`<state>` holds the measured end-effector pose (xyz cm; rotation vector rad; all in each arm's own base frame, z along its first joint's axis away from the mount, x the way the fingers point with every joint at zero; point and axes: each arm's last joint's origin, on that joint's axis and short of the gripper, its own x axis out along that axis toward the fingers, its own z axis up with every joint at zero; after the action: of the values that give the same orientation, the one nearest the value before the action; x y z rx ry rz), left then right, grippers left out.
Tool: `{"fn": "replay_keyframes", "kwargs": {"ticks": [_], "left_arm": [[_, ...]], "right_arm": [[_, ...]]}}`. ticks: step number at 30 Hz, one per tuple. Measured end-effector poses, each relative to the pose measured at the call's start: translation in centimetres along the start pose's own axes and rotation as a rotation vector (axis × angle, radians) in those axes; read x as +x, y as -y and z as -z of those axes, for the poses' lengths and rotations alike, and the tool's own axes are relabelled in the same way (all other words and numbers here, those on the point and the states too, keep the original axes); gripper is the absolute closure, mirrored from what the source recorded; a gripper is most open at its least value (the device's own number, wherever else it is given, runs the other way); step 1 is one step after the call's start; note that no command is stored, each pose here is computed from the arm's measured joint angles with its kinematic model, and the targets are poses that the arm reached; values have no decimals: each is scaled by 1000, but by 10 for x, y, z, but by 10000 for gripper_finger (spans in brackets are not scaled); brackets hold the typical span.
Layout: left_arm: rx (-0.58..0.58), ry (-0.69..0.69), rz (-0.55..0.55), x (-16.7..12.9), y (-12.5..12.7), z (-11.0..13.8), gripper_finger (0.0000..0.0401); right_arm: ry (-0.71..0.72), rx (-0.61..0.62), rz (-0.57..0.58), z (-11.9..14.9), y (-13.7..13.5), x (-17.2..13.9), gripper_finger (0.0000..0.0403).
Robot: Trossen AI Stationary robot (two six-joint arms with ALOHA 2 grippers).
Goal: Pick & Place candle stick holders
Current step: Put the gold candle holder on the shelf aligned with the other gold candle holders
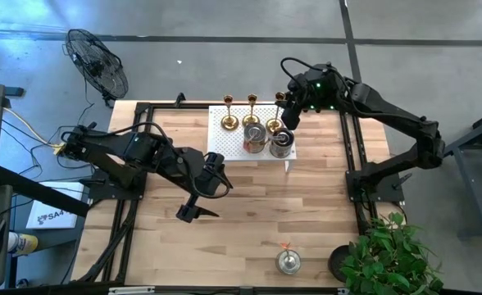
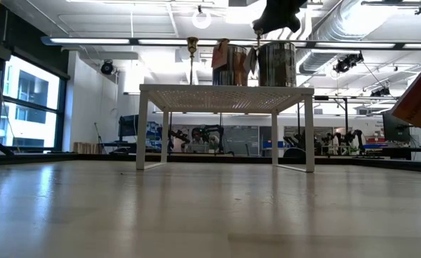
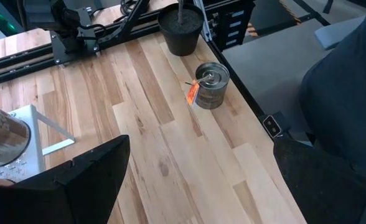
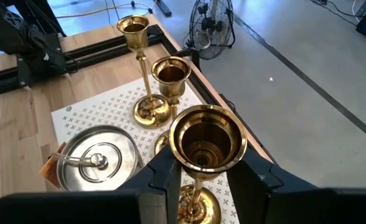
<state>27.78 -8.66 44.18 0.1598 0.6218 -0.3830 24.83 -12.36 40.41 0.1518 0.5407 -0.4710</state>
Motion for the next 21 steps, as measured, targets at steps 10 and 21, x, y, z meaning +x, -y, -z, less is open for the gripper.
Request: {"fn": "replay_keyframes", "kwargs": {"ticks": [10,21], "left_arm": [[0,0,0,0,0,0,11],[-1,-15,1,0,0,1,11]], "right_arm": [[0,3,-13,0,0,0,303],[-20,18,-22,2,-1,0,302]]}}
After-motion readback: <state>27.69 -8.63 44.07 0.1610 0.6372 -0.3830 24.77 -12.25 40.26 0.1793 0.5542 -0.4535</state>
